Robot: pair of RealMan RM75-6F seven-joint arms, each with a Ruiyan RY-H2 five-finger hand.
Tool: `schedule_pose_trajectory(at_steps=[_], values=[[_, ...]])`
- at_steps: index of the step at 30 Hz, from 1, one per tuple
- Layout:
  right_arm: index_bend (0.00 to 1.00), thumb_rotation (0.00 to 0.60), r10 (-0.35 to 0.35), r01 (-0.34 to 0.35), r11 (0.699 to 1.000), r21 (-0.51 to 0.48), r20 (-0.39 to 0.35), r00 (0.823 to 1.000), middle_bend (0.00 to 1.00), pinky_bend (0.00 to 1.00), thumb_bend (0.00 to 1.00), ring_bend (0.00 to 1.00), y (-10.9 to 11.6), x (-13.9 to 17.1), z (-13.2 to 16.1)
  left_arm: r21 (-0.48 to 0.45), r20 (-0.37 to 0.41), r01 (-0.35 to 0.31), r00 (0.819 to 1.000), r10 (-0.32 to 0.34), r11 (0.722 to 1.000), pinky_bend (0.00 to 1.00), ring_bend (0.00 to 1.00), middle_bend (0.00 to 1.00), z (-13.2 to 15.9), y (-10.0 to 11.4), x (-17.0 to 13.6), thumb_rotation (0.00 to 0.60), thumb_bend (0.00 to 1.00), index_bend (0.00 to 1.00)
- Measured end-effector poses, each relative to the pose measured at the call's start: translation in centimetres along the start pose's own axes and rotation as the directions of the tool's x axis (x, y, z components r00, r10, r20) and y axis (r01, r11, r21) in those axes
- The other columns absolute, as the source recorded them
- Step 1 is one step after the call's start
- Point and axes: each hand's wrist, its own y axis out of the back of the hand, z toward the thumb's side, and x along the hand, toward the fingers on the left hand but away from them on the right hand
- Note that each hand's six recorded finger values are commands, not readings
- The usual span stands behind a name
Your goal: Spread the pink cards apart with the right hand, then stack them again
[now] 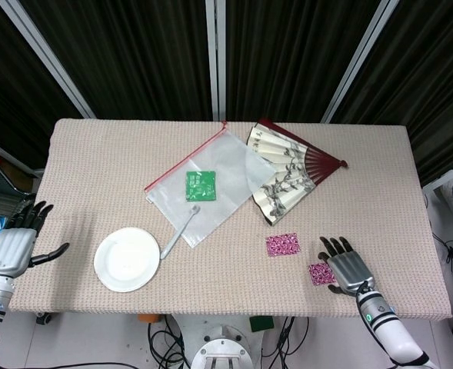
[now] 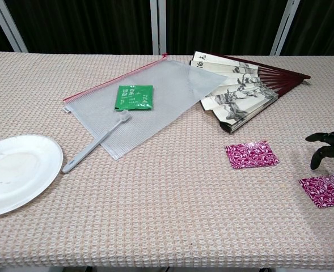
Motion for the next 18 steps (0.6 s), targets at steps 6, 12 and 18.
schedule_pose_trajectory(at_steps=[6,12,18], values=[[0.31,0.6,0.004,-0.004,1.0,0.012,0.009,1.0,0.0,0.0,0.39,0.0,-0.23,-0.04,-0.11,-0.002,0.003,-0.001,1.0,0.001,1.0,0.15,0.0,0.0,0.05,-0.03,0.0,0.0,0.05,0.0],[0.33,0.6,0.016,-0.016,1.0,0.017,0.015,1.0,0.0,0.0,0.39,0.0,-0.54,-0.18,-0.17,-0.002,0.0,0.0,1.0,0.0,1.0,0.15,0.0,0.0,-0.03,-0.07,0.0,0.0,0.05,0.0],[0.37,0.6,0.013,-0.014,1.0,0.017,0.017,1.0,0.0,0.0,0.42,0.0,-0.71,-0.41,-0.15,-0.003,-0.002,0.003,1.0,-0.003,1.0,0.15,0.0,0.0,-0.08,-0.19,0.05,0.0,0.05,0.0]])
